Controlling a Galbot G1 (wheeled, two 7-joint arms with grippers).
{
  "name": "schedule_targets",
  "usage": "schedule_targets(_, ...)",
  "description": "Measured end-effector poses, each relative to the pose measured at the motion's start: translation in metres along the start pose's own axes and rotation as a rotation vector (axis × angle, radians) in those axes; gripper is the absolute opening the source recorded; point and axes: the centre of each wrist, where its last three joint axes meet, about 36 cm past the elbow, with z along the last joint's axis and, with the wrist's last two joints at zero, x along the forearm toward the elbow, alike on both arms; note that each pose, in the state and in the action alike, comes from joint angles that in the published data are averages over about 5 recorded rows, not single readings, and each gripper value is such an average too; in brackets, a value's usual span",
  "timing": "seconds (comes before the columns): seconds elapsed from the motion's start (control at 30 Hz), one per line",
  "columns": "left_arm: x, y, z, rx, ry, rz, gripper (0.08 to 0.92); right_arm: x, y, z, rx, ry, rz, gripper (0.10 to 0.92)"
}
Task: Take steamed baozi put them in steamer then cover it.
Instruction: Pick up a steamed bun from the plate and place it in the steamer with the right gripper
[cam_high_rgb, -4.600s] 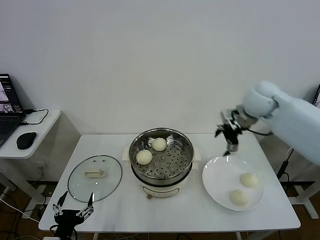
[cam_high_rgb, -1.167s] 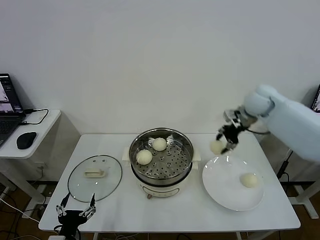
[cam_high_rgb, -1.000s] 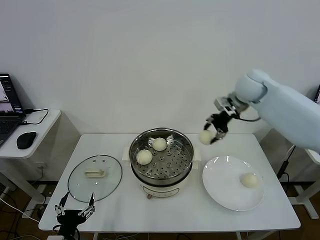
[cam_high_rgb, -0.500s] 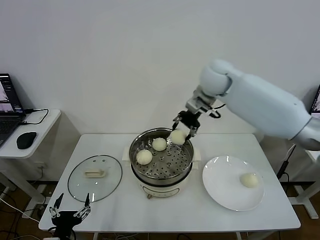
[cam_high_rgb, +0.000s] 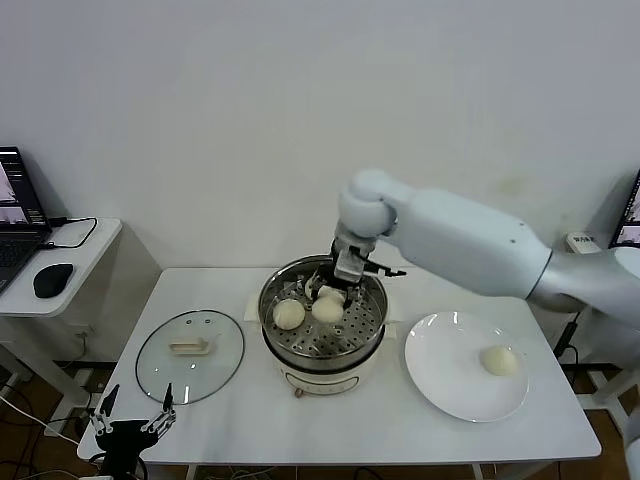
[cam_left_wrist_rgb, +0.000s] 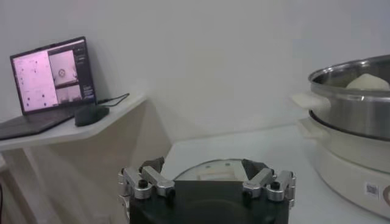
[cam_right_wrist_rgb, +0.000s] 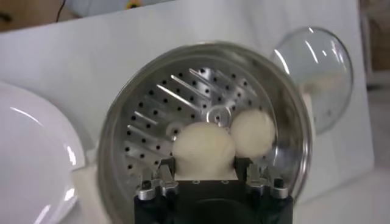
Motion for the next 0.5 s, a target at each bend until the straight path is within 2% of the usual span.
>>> schedule_targets(0.5,-0.006,-0.003,0.003,0.013,0.003,0.006,0.823,-0.037,-0.011,-0.021,0.136,0.002,-0.039,0.594)
